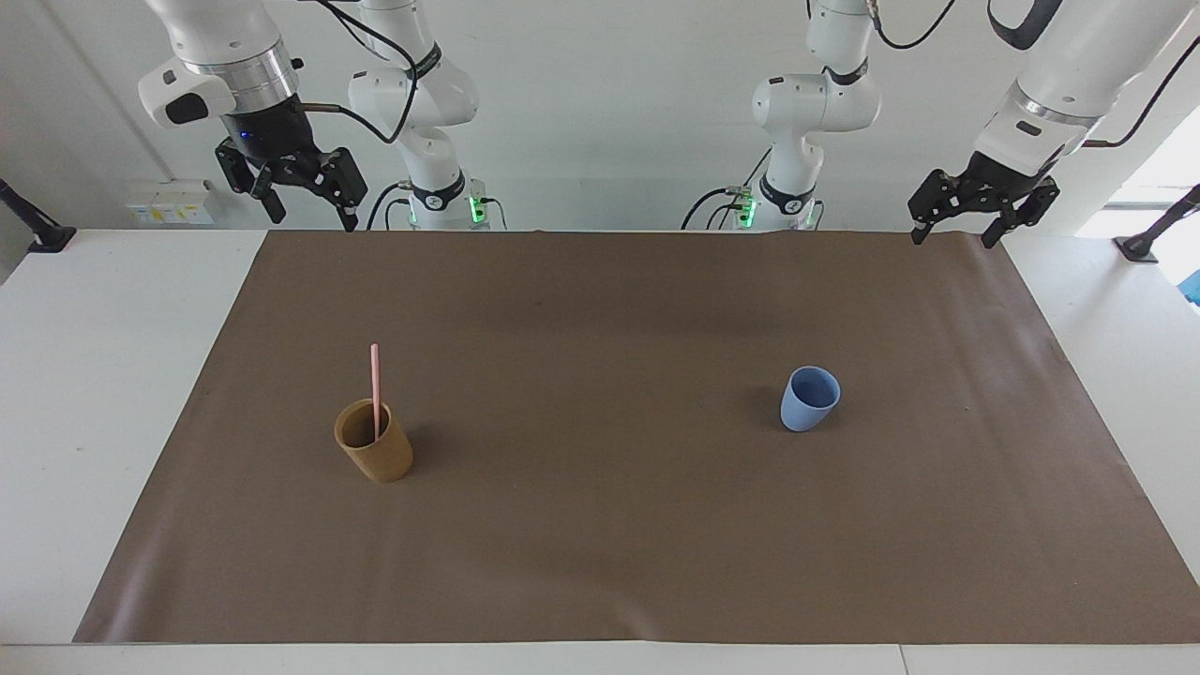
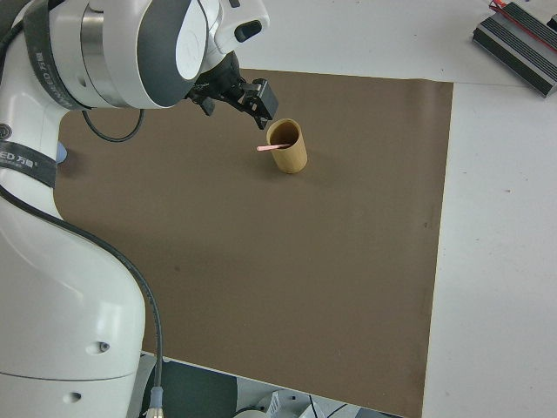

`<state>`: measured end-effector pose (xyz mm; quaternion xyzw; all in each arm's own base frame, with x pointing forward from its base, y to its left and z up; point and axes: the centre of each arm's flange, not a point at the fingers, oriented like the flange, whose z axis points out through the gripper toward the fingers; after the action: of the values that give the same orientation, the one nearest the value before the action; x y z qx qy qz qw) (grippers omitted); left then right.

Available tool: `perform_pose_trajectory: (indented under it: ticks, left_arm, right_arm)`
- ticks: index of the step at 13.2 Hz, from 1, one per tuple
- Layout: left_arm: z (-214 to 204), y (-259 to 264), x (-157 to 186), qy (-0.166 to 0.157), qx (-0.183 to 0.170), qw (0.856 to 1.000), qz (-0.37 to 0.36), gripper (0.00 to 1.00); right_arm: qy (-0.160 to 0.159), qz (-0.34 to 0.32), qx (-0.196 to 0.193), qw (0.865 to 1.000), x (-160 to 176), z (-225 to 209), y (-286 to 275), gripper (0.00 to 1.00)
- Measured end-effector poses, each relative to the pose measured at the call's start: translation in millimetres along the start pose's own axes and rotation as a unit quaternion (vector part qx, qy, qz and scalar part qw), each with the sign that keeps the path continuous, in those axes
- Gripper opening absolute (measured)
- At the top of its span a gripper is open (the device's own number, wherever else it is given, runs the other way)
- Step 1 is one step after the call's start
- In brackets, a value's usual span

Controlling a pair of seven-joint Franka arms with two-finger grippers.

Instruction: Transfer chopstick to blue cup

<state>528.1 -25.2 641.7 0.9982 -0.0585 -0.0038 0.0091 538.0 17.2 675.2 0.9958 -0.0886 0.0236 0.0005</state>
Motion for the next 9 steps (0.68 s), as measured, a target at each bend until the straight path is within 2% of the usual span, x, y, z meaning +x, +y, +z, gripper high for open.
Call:
perform_pose_trajectory:
  ticks: [9]
  left_arm:
    - [6.2,0.3,1.9,0.001,0.000,1.000,0.000,1.00]
  right_arm:
    - [0.000,0.011,0.000,1.000,2.3,0.0,11.7,1.00]
